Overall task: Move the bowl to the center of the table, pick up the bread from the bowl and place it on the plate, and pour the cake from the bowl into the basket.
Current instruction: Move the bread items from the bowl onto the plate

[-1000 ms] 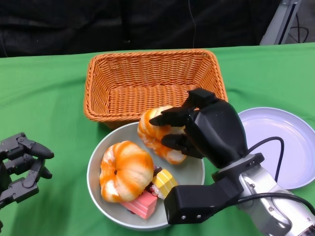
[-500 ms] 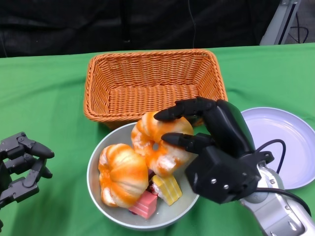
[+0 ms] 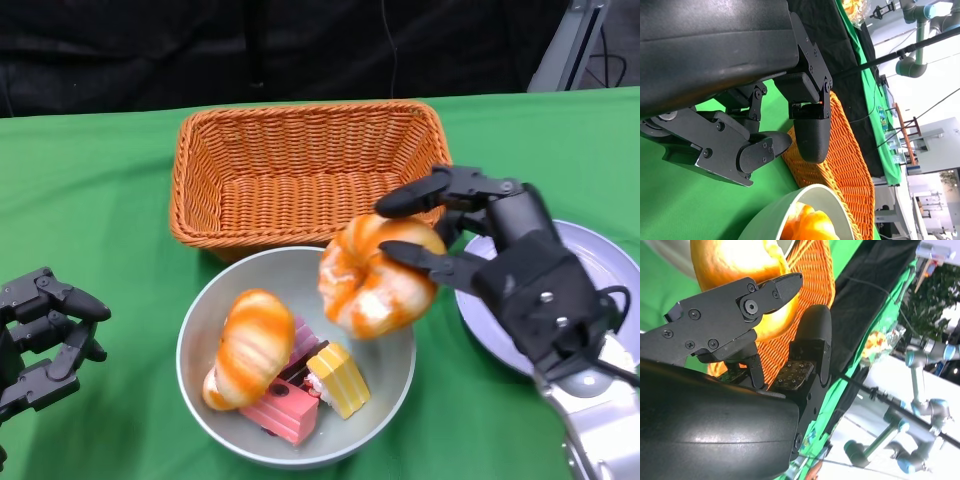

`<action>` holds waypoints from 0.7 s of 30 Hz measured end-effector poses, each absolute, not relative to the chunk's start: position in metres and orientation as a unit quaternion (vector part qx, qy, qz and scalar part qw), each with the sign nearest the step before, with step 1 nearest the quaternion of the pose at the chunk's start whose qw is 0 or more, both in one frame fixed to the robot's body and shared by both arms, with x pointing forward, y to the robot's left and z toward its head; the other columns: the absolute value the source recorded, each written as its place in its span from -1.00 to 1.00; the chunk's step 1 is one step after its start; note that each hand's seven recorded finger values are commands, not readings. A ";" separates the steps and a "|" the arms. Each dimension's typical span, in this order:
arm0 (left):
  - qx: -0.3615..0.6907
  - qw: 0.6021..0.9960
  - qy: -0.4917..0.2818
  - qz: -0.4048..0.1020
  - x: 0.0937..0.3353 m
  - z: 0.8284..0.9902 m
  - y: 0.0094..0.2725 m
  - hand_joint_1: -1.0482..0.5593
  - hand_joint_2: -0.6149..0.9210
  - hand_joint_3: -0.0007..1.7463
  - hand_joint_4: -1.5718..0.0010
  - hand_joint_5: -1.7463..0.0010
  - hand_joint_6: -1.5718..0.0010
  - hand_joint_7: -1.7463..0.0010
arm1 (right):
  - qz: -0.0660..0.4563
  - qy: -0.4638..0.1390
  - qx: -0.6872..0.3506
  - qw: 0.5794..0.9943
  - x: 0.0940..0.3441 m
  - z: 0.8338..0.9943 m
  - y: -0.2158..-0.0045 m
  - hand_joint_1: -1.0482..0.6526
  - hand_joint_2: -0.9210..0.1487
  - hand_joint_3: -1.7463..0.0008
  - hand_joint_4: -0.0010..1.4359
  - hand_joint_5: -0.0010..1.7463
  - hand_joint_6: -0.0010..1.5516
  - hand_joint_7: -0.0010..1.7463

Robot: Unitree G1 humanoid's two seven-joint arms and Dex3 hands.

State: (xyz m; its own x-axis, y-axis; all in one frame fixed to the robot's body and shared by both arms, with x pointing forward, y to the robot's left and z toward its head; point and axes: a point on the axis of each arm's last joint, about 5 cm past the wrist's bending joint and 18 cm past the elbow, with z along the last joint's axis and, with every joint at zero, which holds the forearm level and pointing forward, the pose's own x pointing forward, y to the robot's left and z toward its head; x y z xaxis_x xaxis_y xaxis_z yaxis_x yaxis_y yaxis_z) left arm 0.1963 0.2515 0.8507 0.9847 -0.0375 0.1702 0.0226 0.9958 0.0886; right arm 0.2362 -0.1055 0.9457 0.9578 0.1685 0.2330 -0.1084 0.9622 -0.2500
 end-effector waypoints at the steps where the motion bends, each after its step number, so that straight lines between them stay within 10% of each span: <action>1: 0.043 0.995 -0.086 -0.015 0.196 0.851 0.251 0.21 0.69 -0.09 0.00 -0.62 -0.06 -0.23 | 0.066 -0.123 -0.118 0.983 0.236 0.945 -0.108 -0.02 -1.00 0.98 -0.04 0.97 0.11 -0.10; 5: 0.042 0.995 -0.087 -0.015 0.196 0.851 0.252 0.22 0.67 -0.06 0.02 -0.65 -0.05 -0.23 | 0.045 -0.108 -0.107 0.987 0.233 0.944 -0.119 0.02 -1.00 0.99 -0.01 0.69 0.08 -0.04; 21: 0.042 0.996 -0.083 -0.016 0.197 0.850 0.255 0.25 0.68 -0.05 0.00 -0.63 -0.07 -0.22 | -0.049 -0.071 -0.049 0.995 0.217 0.931 -0.169 0.06 -1.00 0.94 -0.10 0.69 -0.02 0.09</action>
